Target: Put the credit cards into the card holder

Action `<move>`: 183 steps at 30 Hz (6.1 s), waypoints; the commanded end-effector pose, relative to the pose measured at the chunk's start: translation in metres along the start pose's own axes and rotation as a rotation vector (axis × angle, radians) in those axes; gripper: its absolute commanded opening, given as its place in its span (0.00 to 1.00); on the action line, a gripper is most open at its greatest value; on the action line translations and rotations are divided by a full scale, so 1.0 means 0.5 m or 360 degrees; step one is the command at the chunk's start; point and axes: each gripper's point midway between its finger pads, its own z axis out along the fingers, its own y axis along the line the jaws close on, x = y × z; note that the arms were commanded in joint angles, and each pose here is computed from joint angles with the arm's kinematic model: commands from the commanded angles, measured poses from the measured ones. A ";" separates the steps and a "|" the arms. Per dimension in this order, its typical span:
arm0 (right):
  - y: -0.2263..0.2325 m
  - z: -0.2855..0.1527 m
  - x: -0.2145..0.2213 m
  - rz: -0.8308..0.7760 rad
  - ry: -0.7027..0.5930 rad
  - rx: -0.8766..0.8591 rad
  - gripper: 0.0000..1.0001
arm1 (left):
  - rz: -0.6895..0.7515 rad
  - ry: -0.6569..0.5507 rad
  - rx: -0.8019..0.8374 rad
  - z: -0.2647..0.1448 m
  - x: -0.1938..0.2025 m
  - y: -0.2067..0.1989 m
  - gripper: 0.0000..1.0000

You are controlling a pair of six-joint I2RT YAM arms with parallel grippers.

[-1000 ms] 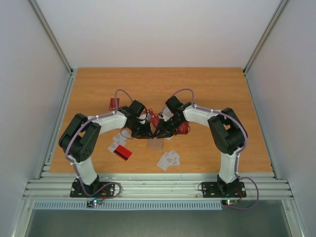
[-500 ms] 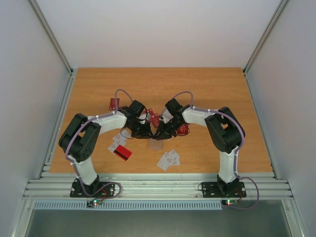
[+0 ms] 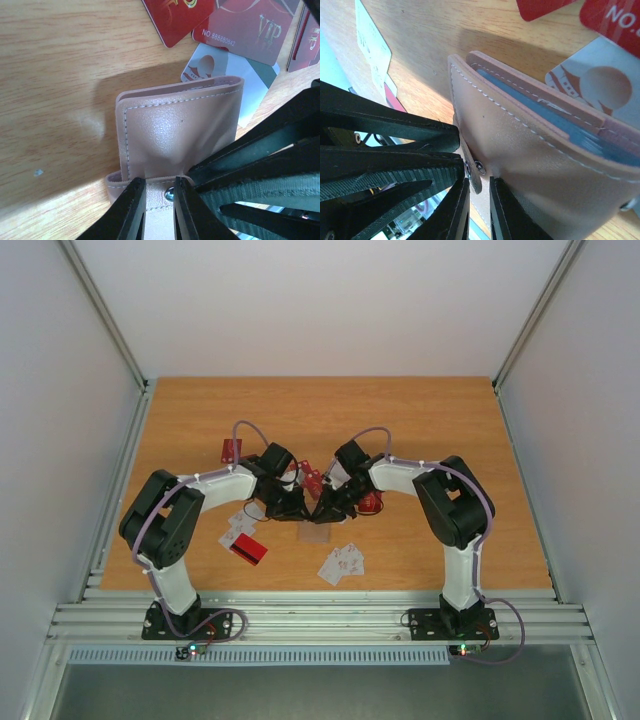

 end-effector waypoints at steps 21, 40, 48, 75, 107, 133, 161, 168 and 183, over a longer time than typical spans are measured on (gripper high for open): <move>-0.010 0.037 -0.017 0.0052 0.0032 -0.0066 0.11 | 0.0010 0.0019 -0.0016 0.026 -0.005 0.009 0.19; -0.050 0.026 -0.011 0.0057 0.0038 0.0173 0.01 | 0.0135 -0.0049 -0.0051 -0.026 -0.007 -0.014 0.28; -0.059 0.023 -0.009 0.0038 0.0034 0.0216 0.01 | 0.0198 -0.0094 -0.0048 -0.060 -0.005 -0.031 0.27; -0.036 -0.016 -0.005 -0.0139 -0.0028 0.0281 0.01 | 0.0277 0.0048 -0.0084 -0.010 0.008 -0.038 0.20; -0.050 -0.010 0.025 -0.0184 0.0018 0.0254 0.01 | 0.0193 -0.0056 -0.0256 -0.011 -0.002 -0.032 0.17; -0.101 0.003 0.052 -0.0210 0.0024 0.0302 0.01 | 0.0260 0.0097 -0.0221 0.040 0.032 -0.047 0.13; -0.140 0.013 0.066 -0.0165 0.0029 0.0363 0.01 | 0.0300 0.0477 -0.0421 0.111 0.182 0.056 0.00; -0.135 0.012 0.069 -0.0143 0.0031 0.0347 0.01 | 0.0223 0.0595 -0.0513 0.129 0.217 0.106 0.00; -0.105 0.006 0.073 -0.0181 0.0075 0.0386 0.07 | 0.0444 0.0452 -0.0587 0.047 0.157 0.044 0.17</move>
